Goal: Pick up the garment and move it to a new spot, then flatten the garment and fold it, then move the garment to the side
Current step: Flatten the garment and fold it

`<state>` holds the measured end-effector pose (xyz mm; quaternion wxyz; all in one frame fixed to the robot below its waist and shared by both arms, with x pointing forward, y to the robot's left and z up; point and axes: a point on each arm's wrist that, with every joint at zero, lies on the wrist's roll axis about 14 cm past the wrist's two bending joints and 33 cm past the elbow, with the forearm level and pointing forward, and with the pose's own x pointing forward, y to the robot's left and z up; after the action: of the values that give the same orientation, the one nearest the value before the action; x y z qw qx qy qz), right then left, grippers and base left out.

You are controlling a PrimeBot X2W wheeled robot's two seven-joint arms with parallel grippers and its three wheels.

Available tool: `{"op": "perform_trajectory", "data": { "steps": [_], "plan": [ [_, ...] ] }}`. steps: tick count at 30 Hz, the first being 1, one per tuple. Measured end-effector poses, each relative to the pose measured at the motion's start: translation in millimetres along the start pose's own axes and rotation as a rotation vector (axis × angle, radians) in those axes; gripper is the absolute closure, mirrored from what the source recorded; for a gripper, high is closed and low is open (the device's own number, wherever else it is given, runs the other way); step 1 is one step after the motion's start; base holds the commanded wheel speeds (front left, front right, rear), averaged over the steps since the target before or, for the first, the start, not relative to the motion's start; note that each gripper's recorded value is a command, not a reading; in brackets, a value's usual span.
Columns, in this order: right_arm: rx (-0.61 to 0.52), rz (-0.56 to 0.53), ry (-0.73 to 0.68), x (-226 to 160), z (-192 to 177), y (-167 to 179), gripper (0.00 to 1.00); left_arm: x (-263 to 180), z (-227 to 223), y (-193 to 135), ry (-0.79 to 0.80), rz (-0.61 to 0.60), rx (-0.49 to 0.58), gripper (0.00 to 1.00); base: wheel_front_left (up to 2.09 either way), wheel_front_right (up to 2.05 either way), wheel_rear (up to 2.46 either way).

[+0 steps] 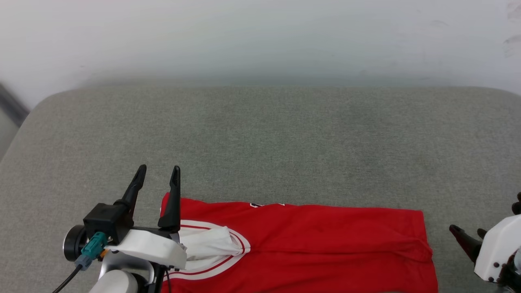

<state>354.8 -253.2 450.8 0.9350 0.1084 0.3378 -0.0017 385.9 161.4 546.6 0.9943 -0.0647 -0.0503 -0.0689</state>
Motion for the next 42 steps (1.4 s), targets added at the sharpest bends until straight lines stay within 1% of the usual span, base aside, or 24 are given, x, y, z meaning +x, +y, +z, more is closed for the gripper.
{"op": "perform_trajectory", "data": {
  "steps": [4, 10, 12, 16, 17, 18, 19, 21, 25, 30, 35, 42],
  "plan": [
    [-0.014, 0.044, 0.116, 19, -17, 19, 0.0, 5, 13, 3, -0.053, 0.014, 0.017, 0.0, 0.0, 0.0, 0.0],
    [-0.024, 0.126, 0.286, 44, -56, 53, 0.0, 3, 16, 12, -0.069, 0.053, 0.027, 0.0, 0.0, 0.0, 0.0],
    [-0.018, 0.137, 0.334, 51, -68, 58, 0.0, 2, 14, 17, -0.066, 0.07, 0.03, 0.0, 0.0, 0.0, 0.0],
    [-0.012, 0.15, 0.4, 59, -78, 61, 0.0, -1, 12, 22, -0.058, 0.088, 0.038, 0.0, 0.0, 0.0, 0.0],
    [-0.009, 0.155, 0.412, 59, -80, 61, 0.4, -1, 12, 22, -0.058, 0.089, 0.039, 0.0, 0.0, 0.0, 0.0],
    [-0.006, 0.157, 0.416, 59, -80, 62, 0.72, -2, 12, 22, -0.057, 0.089, 0.042, 0.0, 0.0, 0.0, 0.0],
    [-0.006, 0.158, 0.417, 59, -80, 61, 1.0, -3, 11, 22, -0.053, 0.088, 0.047, 0.0, 0.0, 0.0, 0.0],
    [-0.007, 0.165, 0.418, 57, -79, 63, 1.0, -7, 10, 22, -0.044, 0.087, 0.052, 0.0, 0.0, 0.0, 0.0],
    [-0.019, 0.185, 0.377, 52, -72, 68, 1.0, -12, 10, 21, -0.036, 0.09, 0.061, 0.0, 0.0, 0.0, 0.0],
    [-0.018, 0.17, 0.279, 44, -46, 57, 1.0, -12, 13, 13, -0.042, 0.072, 0.05, 0.0, 0.0, 0.0, 0.0],
    [0.02, 0.085, 0.216, 32, -31, 20, 1.0, -9, 16, 1, -0.05, 0.04, 0.048, 0.0, 0.0, 0.0, 0.0],
    [0.158, -0.098, 0.108, 2, -13, -54, 1.0, -6, 15, -12, -0.048, 0.005, 0.046, 0.0, 0.0, 0.0, 0.0]
  ]
}}
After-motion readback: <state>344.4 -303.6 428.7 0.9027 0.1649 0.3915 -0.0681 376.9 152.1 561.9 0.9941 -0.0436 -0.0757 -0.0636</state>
